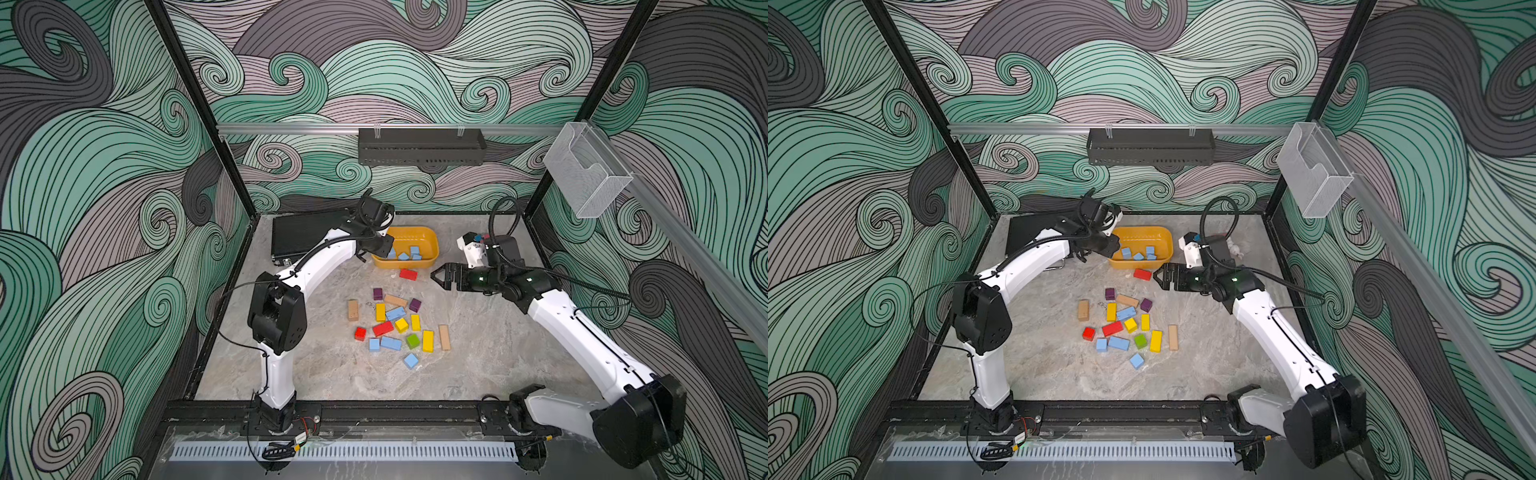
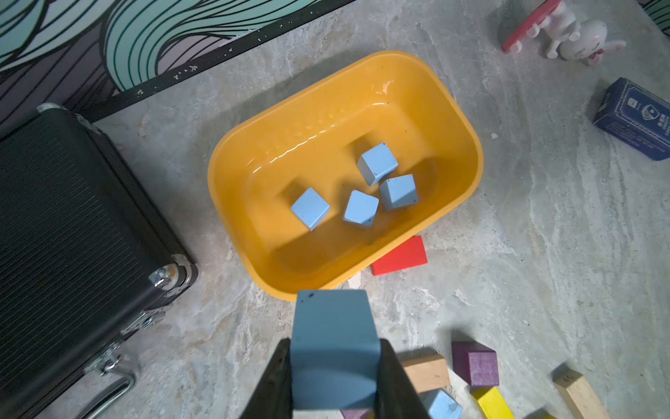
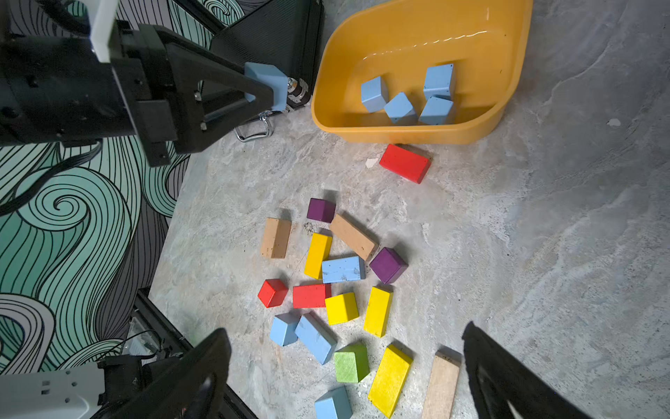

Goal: Pick out the blue building blocks
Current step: Place the building block in the storage box.

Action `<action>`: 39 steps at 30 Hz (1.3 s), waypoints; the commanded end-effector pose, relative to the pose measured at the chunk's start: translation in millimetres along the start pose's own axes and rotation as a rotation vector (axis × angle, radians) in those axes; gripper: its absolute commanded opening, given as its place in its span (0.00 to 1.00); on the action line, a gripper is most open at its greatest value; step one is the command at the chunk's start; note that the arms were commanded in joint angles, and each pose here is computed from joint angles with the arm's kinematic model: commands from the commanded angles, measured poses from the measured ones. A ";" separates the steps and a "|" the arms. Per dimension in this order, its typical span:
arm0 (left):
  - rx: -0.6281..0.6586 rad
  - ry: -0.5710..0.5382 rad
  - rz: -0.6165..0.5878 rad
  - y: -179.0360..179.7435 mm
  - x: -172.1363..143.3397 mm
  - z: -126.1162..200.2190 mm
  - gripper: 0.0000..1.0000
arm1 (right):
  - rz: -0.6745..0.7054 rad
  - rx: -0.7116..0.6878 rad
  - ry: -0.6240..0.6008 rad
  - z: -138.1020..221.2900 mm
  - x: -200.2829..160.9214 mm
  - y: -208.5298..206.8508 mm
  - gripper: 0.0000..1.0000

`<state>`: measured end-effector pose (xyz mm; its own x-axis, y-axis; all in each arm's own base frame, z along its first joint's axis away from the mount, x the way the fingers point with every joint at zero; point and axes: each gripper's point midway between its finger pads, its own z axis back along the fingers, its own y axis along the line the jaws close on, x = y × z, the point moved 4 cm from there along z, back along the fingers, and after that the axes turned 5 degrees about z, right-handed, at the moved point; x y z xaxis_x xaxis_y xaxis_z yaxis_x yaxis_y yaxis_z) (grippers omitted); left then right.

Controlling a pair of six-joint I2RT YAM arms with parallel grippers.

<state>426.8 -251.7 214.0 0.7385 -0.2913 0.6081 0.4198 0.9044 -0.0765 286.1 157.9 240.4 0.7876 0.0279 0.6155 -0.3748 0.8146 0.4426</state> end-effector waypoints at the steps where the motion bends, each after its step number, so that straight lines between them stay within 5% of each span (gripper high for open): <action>1: -0.047 -0.032 0.004 -9.3 15.0 -14.4 0.00 | 0.015 -0.025 -0.015 1.1 9.3 -5.4 1.00; 20: -0.094 0.013 -0.031 -17.5 34.8 -107.8 0.00 | -0.016 -0.038 -0.004 -25.0 18.4 -34.4 1.00; 39: -0.109 0.079 -0.005 -11.8 17.7 -153.3 0.03 | -0.011 -0.038 0.007 -35.6 17.1 -44.1 1.00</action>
<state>513.1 -316.7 111.5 0.7569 -0.3310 0.5635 0.4826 0.8645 -0.1405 330.1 143.3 207.2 0.8039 0.0160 0.5946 -0.3320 0.8415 0.4262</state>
